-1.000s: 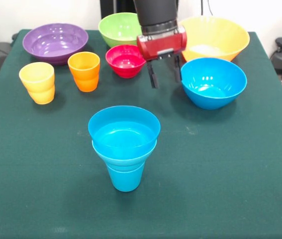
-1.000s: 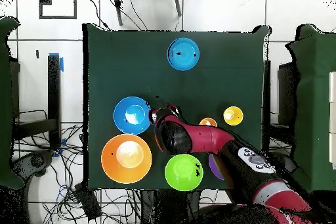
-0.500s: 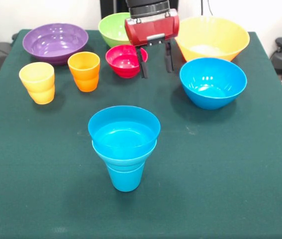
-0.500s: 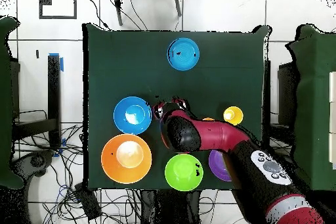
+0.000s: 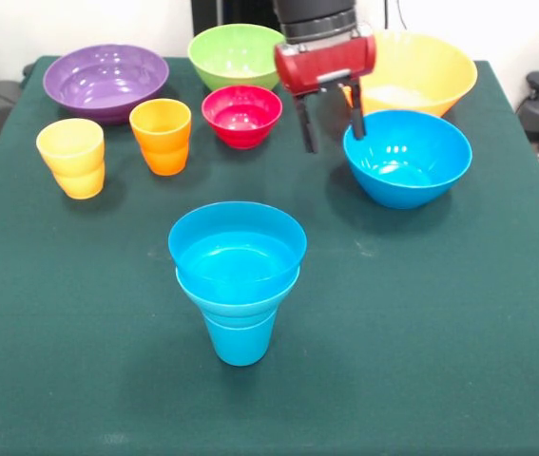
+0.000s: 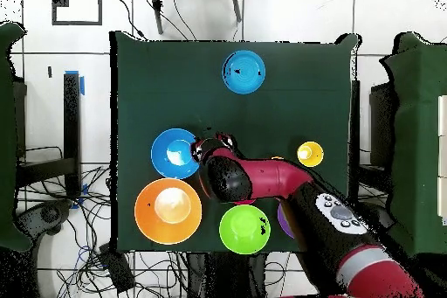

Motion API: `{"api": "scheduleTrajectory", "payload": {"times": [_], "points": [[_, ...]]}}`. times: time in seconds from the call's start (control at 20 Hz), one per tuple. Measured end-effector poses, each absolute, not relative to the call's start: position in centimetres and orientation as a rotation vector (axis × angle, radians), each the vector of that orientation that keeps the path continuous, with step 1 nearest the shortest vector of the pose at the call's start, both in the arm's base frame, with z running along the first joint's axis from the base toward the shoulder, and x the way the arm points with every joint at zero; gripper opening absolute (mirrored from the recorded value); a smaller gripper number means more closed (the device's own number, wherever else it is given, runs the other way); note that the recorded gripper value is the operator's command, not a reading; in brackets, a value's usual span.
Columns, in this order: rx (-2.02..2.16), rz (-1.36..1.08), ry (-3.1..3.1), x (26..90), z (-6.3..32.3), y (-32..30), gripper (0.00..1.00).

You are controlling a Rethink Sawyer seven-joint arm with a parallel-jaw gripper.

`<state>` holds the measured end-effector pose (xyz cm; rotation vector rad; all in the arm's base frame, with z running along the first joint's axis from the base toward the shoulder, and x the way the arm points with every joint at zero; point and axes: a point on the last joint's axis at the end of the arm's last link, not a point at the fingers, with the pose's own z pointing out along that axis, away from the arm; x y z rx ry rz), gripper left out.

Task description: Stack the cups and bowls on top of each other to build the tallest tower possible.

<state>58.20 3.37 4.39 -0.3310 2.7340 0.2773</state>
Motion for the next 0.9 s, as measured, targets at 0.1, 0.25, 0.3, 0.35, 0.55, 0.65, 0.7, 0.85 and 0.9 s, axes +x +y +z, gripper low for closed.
{"api": "scheduleTrajectory", "payload": {"times": [0.1,0.25,0.3,0.35,0.55,0.65,0.7,0.85,0.9], "points": [[-0.35,0.299,2.74,57.8,3.7,4.7,1.0],[-0.361,0.318,2.738,57.4,3.0,5.8,1.0],[-0.362,0.32,2.736,57.3,2.9,6.0,1.0],[-0.364,0.322,2.734,57.3,2.8,6.2,1.0],[-0.365,0.332,2.731,57.0,2.2,6.8,1.0],[-0.358,0.34,2.736,56.7,1.7,6.9,1.0],[-0.357,0.341,2.737,56.7,1.6,6.9,1.0],[-0.349,0.35,2.747,56.2,1.0,6.9,1.0],[-0.346,0.355,2.753,56.0,0.7,7.0,1.0]]}}
